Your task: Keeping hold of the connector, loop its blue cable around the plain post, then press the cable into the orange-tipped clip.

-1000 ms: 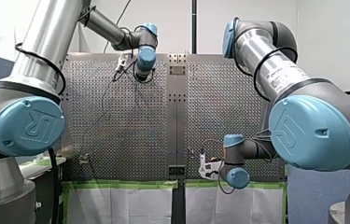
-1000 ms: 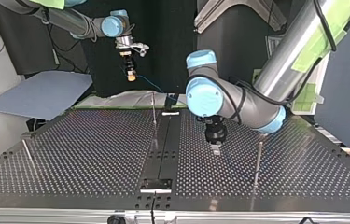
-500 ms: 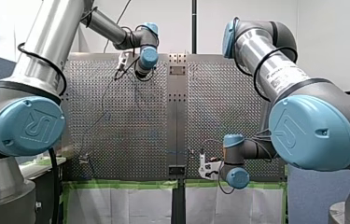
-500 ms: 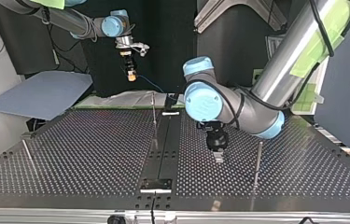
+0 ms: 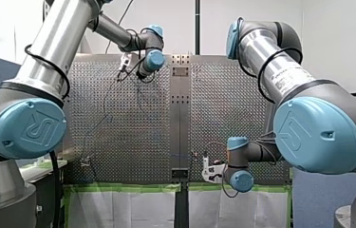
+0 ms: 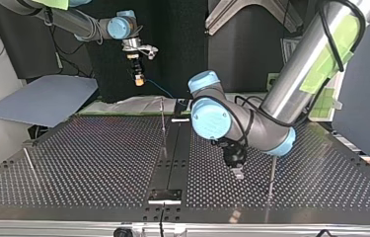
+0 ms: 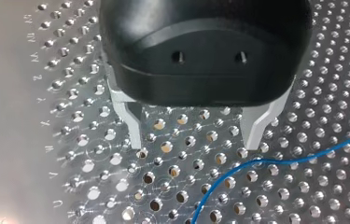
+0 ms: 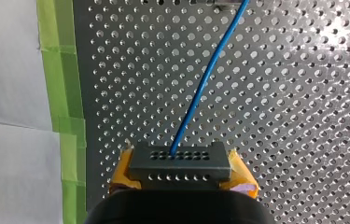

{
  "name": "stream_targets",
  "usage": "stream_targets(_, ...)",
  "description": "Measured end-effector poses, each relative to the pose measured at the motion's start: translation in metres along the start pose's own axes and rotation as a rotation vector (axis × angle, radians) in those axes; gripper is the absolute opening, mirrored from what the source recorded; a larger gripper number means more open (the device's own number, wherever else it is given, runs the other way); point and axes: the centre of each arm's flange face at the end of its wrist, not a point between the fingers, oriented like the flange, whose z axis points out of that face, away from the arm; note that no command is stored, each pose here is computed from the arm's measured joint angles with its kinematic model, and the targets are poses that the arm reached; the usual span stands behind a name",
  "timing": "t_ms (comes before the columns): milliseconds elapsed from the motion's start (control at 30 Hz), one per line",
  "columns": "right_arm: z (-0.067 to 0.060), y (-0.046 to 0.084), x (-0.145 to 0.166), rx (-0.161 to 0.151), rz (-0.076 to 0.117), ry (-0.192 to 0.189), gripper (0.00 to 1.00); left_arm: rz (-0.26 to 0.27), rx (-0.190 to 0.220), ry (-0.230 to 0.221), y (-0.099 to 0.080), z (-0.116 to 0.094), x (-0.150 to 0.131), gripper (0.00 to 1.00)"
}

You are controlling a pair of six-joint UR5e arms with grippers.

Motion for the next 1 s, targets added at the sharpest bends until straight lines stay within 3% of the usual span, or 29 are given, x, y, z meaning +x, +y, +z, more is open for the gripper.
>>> stream_targets(333, 0.0, 0.0, 0.0, -0.001, 0.0, 0.001, 0.0, 0.032, 0.013, 0.026, -0.014, 0.011, 0.02, 1.0)
stream_targets(633, 0.0, 0.0, 0.0, -0.001, -0.003, 0.002, 0.0, 0.01, -0.035, 0.025, -0.007, 0.023, 0.019, 1.0)
stream_targets(833, 0.001, 0.0, 0.0, -0.001, -0.003, 0.004, 0.0, 0.003, -0.04, 0.021, -0.003, 0.03, 0.019, 1.0)
stream_targets(1000, 0.001, 0.0, 0.001, -0.001, -0.003, 0.006, 0.0, 0.0, -0.017, 0.007, -0.007, 0.041, 0.019, 1.0)
